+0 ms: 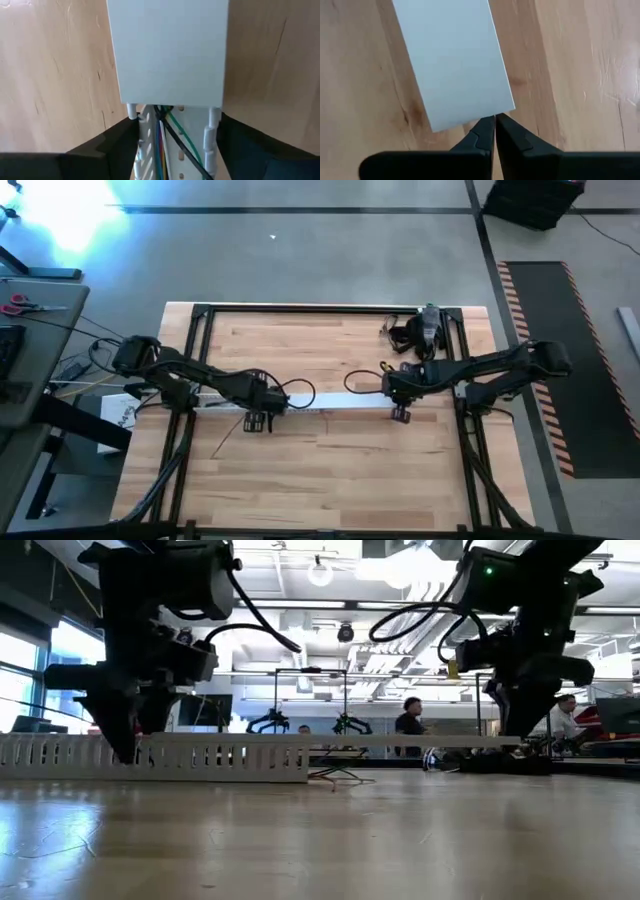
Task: Ziptie cables
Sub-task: Close the white cable duct
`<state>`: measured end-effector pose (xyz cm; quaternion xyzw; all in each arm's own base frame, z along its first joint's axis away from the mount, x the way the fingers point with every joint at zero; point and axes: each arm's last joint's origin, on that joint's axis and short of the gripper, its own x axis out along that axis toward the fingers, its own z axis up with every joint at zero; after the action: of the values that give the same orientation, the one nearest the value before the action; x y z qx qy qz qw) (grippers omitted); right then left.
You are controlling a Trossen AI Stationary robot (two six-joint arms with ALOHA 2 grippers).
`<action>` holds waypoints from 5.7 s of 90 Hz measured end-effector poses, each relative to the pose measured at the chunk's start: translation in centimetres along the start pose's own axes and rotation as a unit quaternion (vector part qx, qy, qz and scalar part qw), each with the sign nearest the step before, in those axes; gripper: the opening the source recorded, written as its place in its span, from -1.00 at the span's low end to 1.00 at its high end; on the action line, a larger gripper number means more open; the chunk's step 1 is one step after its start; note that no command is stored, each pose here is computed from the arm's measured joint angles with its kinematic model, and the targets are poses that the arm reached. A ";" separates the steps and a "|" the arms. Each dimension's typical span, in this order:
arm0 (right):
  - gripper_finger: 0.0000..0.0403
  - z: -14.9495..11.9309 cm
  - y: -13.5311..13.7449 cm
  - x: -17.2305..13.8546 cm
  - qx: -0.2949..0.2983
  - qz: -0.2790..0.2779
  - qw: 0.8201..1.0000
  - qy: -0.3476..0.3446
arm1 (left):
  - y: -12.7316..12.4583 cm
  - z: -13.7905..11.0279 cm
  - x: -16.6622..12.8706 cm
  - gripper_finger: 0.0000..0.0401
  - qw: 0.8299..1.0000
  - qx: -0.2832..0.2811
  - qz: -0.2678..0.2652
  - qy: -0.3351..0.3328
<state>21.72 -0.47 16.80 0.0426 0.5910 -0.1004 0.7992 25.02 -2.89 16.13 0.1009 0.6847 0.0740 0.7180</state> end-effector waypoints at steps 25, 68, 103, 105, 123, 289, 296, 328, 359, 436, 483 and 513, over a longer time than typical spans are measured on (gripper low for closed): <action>-1.00 0.0 0.0 0.0 -0.003 -0.002 1.000 -0.002 | 0.0 -0.1 0.0 0.13 1.000 -0.007 -0.001 0.004; -1.00 0.0 0.0 0.0 0.000 -0.006 1.000 -0.002 | 0.2 0.2 -0.8 0.12 0.999 -0.037 -0.026 0.016; -1.00 0.0 0.0 0.0 0.000 -0.008 1.000 -0.001 | 0.7 0.1 0.0 0.22 0.998 -0.052 -0.034 0.011; -1.00 0.0 0.0 0.0 0.000 -0.008 1.000 -0.001 | 0.8 0.1 0.0 0.24 0.998 -0.052 -0.034 0.011; -1.00 0.0 0.0 0.0 0.000 -0.007 1.000 -0.002 | 0.9 0.3 -0.1 0.46 0.997 -0.052 -0.054 0.002; -1.00 1.3 -0.1 0.1 0.008 -0.008 0.998 -0.064 | 0.9 -2.2 -0.3 0.30 0.991 -0.049 -0.039 0.121; -1.00 1.3 0.0 0.1 0.003 -0.010 0.998 -0.064 | 0.8 -2.4 0.0 0.28 0.991 -0.048 -0.039 0.121; -1.00 1.3 -0.1 0.1 -0.002 -0.010 0.998 -0.062 | 0.7 -2.6 0.2 0.18 0.992 -0.052 -0.041 0.103; -1.00 1.3 -0.1 0.1 -0.001 -0.009 0.998 -0.062 | 1.2 -2.8 -0.6 0.31 0.995 -0.068 -0.010 0.076; -1.00 1.3 0.0 0.1 0.004 -0.007 0.998 -0.063 | 0.9 -1.4 0.7 0.41 0.999 -0.036 -0.012 -0.033; -1.00 1.3 0.0 0.1 0.004 -0.009 0.998 -0.064 | 0.9 -2.2 0.7 0.41 0.999 -0.036 -0.013 0.005; -1.00 1.5 -0.3 0.1 -0.001 -0.010 0.997 -0.070 | 0.8 -2.2 0.7 0.16 0.999 -0.037 -0.019 0.006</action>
<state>23.09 -1.05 17.20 0.0287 0.5341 -0.1111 0.8376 22.90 -1.81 15.58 0.0606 0.6872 0.0866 0.7187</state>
